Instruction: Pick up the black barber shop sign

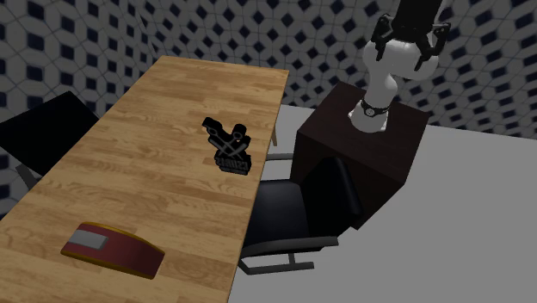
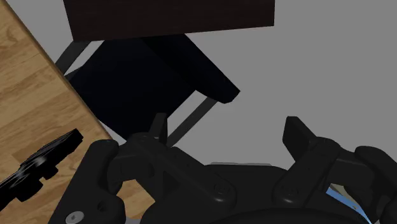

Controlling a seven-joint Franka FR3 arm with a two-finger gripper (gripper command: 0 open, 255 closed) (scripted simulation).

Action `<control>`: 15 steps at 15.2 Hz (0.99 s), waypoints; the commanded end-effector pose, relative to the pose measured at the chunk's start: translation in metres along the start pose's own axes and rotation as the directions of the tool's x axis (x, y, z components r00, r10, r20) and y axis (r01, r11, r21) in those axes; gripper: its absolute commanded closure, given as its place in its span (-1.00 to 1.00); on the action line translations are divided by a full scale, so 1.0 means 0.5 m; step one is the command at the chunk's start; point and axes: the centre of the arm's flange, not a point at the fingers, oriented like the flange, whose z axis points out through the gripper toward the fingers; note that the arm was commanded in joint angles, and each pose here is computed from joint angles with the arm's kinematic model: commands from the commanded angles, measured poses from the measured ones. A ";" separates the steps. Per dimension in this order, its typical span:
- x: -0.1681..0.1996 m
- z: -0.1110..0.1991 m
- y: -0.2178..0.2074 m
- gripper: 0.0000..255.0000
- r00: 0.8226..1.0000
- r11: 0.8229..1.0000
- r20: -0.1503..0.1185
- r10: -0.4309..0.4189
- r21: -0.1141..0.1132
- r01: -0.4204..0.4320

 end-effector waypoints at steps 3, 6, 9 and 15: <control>0.039 0.026 0.019 -1.00 0.999 0.999 -0.007 0.046 -0.003 -0.046; 0.097 0.064 0.051 -1.00 0.993 0.993 -0.017 0.115 -0.008 -0.116; 0.152 0.102 0.087 -1.00 0.983 0.983 -0.028 0.184 -0.011 -0.184; 0.256 0.174 0.171 -1.00 0.947 0.948 -0.050 0.318 -0.016 -0.319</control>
